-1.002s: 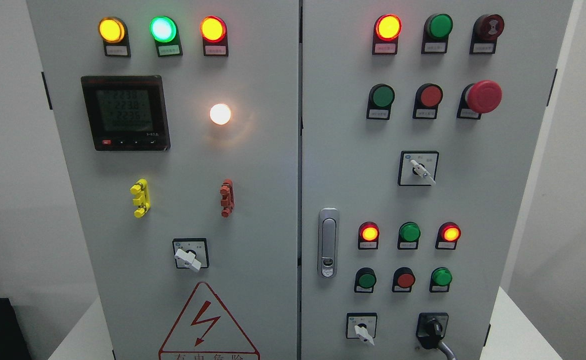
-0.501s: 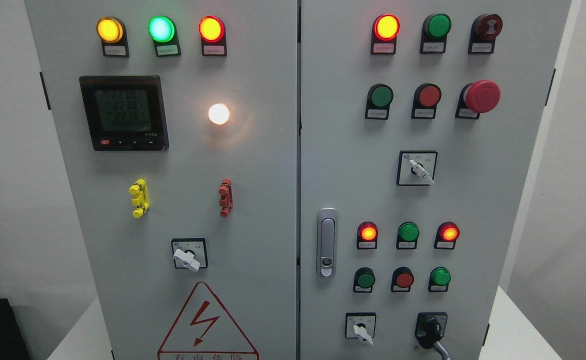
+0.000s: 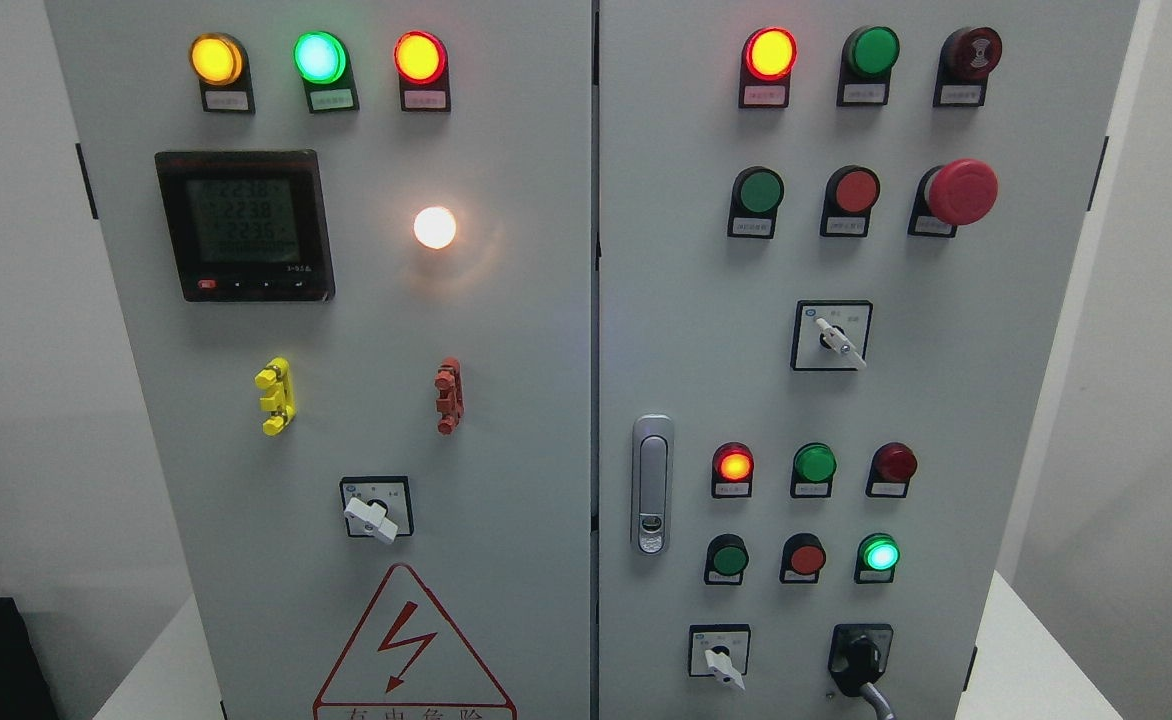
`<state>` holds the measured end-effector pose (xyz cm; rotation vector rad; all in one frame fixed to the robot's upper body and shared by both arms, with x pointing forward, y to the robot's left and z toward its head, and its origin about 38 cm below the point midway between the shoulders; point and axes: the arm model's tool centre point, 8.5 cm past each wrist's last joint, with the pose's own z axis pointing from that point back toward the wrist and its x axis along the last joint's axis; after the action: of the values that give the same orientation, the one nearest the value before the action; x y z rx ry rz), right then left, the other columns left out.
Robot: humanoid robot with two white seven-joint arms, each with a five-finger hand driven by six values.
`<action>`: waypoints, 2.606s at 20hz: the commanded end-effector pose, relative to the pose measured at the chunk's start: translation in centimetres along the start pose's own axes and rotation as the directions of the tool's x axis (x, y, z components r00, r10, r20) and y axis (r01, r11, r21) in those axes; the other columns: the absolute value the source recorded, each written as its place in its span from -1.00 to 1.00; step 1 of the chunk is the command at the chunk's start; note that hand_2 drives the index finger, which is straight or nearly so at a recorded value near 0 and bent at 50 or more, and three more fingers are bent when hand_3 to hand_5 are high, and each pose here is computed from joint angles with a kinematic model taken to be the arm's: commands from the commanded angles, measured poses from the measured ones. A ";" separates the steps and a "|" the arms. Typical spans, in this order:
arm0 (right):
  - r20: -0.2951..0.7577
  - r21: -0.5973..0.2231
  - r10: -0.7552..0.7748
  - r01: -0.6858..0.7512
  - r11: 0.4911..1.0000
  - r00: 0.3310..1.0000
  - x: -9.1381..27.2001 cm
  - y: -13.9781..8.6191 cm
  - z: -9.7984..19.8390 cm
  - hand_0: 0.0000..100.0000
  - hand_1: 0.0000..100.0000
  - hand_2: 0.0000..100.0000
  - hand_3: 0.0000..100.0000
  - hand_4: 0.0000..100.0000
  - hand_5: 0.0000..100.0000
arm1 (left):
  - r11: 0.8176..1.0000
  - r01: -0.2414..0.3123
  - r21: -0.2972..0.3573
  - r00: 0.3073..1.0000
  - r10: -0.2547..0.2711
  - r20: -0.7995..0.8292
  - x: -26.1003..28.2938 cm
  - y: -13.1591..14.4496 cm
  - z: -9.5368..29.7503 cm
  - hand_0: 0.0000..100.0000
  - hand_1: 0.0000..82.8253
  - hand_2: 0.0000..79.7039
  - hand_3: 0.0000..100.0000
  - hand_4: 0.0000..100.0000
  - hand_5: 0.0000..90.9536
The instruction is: Trip black knob to open circuit
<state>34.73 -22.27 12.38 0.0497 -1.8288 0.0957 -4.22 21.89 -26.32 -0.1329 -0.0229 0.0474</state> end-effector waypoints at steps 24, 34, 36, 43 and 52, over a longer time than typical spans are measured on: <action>0.011 -0.002 -0.031 0.031 1.000 0.999 0.2 1.0 -0.2 -1.00 -1.00 -1.00 1.00 1.00 1.00 | 1.000 0.022 -0.001 1.000 -0.022 -0.005 0.0 0.0 0.0 -0.76 -0.06 -1.00 -1.00 -1.00 -1.00; 0.007 -0.007 -0.023 0.023 1.000 1.000 0.0 0.5 -0.2 -1.00 -1.00 -1.00 1.00 1.00 1.00 | 1.000 0.023 -0.001 1.000 -0.023 -0.003 0.0 0.0 0.0 -0.76 -0.06 -1.00 -1.00 -1.00 -1.00; 0.004 -0.009 -0.023 0.023 1.000 1.000 -0.1 0.5 -0.1 -1.00 -1.00 -1.00 1.00 1.00 1.00 | 1.000 0.023 -0.001 1.000 -0.023 -0.003 0.0 0.0 0.0 -0.76 -0.06 -1.00 -1.00 -1.00 -1.00; 0.002 -0.014 -0.013 0.013 1.000 1.000 -0.1 0.0 0.0 -1.00 -1.00 -1.00 1.00 1.00 1.00 | 1.000 0.022 -0.001 1.000 -0.022 -0.005 0.0 0.0 0.0 -0.76 -0.06 -1.00 -1.00 -1.00 -1.00; -0.008 -0.017 -0.011 0.011 1.000 1.000 -0.5 -0.2 0.2 -1.00 -1.00 -1.00 1.00 1.00 1.00 | 1.000 0.023 -0.001 1.000 -0.023 -0.003 0.0 0.0 0.0 -0.76 -0.06 -1.00 -1.00 -1.00 -1.00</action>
<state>34.73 -23.20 12.33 0.0279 -1.8346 0.0792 -4.23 21.89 -26.32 -0.1329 -0.0223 0.0474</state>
